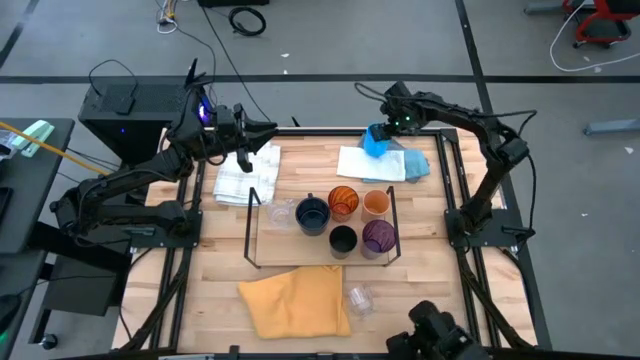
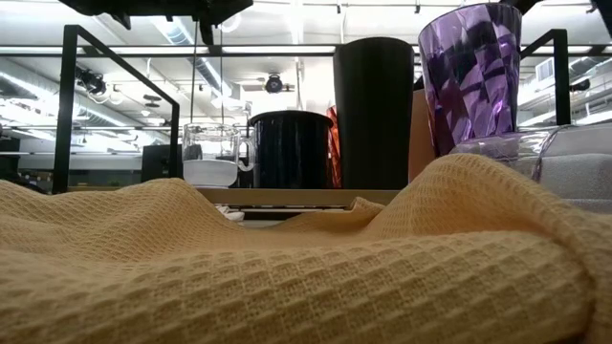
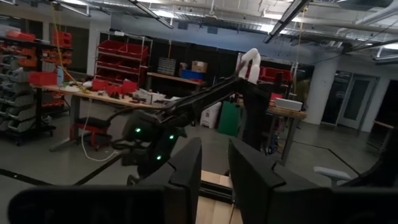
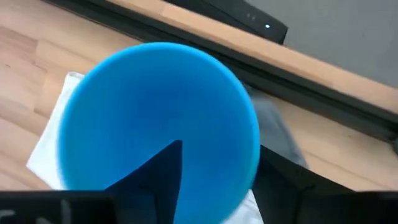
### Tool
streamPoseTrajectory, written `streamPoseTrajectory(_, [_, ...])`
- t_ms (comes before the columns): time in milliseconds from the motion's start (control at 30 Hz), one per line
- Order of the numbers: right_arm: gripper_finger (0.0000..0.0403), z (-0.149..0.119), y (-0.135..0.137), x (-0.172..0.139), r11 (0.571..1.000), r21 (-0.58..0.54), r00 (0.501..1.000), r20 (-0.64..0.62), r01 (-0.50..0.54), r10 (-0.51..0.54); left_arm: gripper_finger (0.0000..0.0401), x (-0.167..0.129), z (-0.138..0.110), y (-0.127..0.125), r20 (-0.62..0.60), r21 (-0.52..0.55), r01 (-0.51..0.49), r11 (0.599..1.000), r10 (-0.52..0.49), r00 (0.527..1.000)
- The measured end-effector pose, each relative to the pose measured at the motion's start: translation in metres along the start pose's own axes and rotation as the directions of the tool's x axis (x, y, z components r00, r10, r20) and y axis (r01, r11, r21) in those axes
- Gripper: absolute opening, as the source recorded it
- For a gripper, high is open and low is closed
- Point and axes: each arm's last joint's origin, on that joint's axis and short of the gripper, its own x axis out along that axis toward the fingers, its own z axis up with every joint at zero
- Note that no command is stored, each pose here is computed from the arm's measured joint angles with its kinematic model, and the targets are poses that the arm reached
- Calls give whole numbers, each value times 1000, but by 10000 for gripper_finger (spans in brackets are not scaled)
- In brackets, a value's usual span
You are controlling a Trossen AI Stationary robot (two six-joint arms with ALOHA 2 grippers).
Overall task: Stack small to large cups/mugs on shelf
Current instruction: Put the blue cup on the shelf aligned with the dark blue cup
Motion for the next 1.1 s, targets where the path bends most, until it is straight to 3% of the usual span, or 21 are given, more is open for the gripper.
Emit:
streamPoseTrajectory(100, [152,0,2,7,1000,26,1000,-16,2,-1,87,0,0,0,-3,-1,14,1000,-14,1000])
streamPoseTrajectory(233, [34,0,4,1,1000,-3,1000,3,-11,11,80,0,0,-1,-4,-7,18,1000,-18,1000])
streamPoseTrajectory(267, [21,0,5,-4,1000,-15,1000,18,-18,18,79,0,0,-1,-4,-7,18,1000,-18,1000])
streamPoseTrajectory(533, [8,0,14,-70,997,-37,984,166,-62,67,82,0,0,-1,-4,0,18,1000,-18,1000])
streamPoseTrajectory(700, [8,-13,51,-141,984,-100,957,237,-147,167,77,0,0,-1,-4,-1,18,1000,-18,1000])
streamPoseTrajectory(867, [8,-54,104,-223,929,-173,886,285,-328,366,77,0,0,-1,-4,0,18,1000,-18,1000])
streamPoseTrajectory(1100, [8,-121,144,-288,887,-56,856,238,-459,458,84,0,0,1,-3,3,13,1000,-13,1000])
